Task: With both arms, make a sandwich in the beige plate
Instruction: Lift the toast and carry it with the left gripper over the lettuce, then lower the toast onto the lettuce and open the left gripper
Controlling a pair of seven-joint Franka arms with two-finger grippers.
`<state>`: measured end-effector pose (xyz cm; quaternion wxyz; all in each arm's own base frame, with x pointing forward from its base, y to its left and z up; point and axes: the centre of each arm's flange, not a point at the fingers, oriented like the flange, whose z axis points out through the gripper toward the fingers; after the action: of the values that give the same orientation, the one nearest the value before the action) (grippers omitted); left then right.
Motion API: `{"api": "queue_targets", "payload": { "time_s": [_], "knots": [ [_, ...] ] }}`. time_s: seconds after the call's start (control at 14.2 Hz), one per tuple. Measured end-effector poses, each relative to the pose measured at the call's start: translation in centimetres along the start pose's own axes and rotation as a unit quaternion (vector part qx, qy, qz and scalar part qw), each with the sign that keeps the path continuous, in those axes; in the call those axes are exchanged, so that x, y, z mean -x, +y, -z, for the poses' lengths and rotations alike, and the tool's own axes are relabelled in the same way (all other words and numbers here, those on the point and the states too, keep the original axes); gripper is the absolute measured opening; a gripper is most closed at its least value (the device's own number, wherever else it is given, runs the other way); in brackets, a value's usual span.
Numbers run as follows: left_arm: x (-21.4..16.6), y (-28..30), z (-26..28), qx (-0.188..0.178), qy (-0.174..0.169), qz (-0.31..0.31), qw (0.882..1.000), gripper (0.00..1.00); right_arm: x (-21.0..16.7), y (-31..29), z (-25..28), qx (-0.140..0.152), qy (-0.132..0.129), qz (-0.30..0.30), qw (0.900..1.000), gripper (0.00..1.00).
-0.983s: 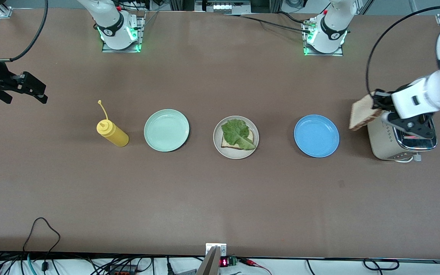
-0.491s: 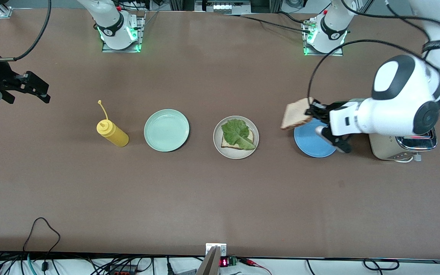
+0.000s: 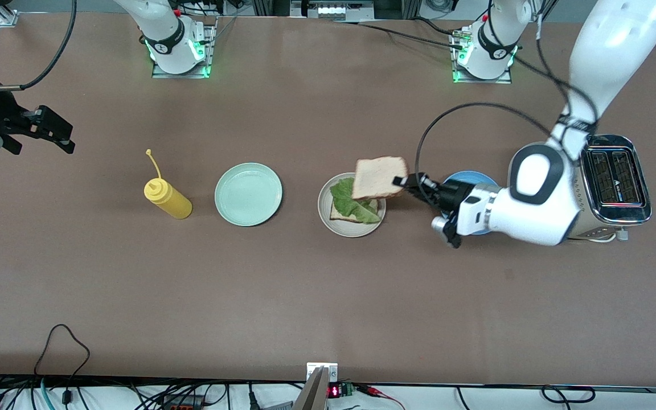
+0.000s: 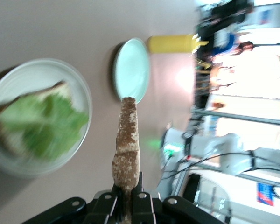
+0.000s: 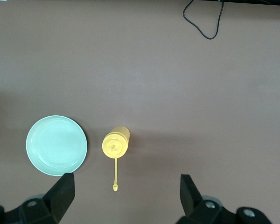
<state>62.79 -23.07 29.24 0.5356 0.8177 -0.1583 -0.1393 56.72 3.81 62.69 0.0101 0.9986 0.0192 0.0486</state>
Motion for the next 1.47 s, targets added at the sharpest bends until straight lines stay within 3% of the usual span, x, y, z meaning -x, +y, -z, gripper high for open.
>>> {"api": "queue_targets", "payload": {
  "time_s": [0.14, 0.42, 0.84, 1.19, 1.4, 1.47],
  "knots": [
    [-0.4, -3.3, -2.8, 0.036, 0.006, -0.016, 0.999, 0.10, 0.0, 0.4, 0.0, 0.000, 0.000, -0.003, 1.000, 1.00],
    [0.0, -8.3, -5.8, 0.067, 0.010, -0.038, 0.997, 0.10, 0.0, 0.8, 0.0, 0.001, 0.000, -0.006, 1.000, 1.00],
    [-0.5, -9.7, -9.3, 0.026, 0.022, -0.035, 0.999, 0.10, 0.0, -0.3, 0.1, -0.001, 0.001, 0.003, 1.000, 1.00],
    [0.1, -11.5, -8.8, 0.013, 0.022, -0.022, 0.999, 0.10, 0.0, 0.3, 0.1, 0.000, 0.000, -0.003, 1.000, 1.00],
    [0.4, -12.4, -8.8, 0.001, 0.019, -0.019, 1.000, 0.19, 0.1, 0.5, 0.0, -0.001, -0.004, -0.005, 1.000, 1.00],
    [0.4, -12.7, -8.9, -0.005, 0.016, -0.020, 1.000, 0.27, 0.2, 0.5, -0.1, -0.001, -0.008, -0.005, 1.000, 1.00]
  ]
}}
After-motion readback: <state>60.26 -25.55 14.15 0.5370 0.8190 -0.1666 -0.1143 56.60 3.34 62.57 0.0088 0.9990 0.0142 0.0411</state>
